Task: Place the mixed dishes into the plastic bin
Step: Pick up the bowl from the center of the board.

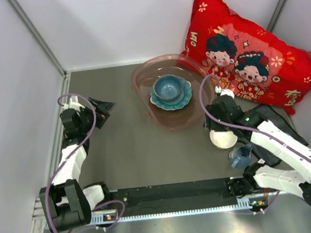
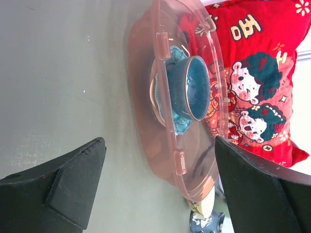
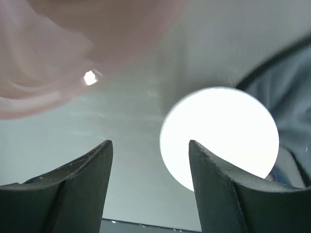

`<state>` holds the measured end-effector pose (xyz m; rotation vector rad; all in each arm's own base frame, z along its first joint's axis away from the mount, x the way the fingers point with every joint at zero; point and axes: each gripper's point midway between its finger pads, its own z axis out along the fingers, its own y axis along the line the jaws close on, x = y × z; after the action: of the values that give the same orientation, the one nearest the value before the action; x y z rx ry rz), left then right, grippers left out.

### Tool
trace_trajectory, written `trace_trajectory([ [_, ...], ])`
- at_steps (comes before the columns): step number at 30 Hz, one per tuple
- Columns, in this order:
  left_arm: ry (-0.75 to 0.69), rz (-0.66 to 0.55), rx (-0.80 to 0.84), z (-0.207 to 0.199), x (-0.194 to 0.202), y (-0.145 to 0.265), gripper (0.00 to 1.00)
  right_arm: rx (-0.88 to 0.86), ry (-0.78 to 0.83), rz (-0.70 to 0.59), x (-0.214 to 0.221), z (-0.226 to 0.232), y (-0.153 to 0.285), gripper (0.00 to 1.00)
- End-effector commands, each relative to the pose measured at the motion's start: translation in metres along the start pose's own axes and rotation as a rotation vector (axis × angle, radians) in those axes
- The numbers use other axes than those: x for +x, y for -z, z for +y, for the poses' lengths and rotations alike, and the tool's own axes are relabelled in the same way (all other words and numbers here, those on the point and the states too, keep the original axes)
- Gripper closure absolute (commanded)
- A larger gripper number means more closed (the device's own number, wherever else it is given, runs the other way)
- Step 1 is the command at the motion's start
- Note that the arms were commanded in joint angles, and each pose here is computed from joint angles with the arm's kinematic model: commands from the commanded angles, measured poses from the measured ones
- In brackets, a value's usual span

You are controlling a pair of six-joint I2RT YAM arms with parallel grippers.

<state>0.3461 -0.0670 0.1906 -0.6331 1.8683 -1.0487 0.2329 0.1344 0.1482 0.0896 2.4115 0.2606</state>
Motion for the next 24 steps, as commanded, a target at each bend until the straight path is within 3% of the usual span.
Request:
trace_trajectory([
  [1, -0.040, -0.022, 0.043, -0.010, -0.009, -0.001, 0.03, 0.018, -0.040, 0.031, 0.018, -0.003, -0.013, 0.37],
  [18, -0.032, -0.017, 0.050, -0.008, -0.008, -0.005, 0.03, 0.092, -0.034, 0.156, 0.065, -0.017, -0.056, 0.38],
  [24, -0.036, -0.020, 0.048, -0.007, -0.008, -0.004, 0.03, 0.097, -0.033, 0.164, 0.068, -0.017, -0.065, 0.49],
])
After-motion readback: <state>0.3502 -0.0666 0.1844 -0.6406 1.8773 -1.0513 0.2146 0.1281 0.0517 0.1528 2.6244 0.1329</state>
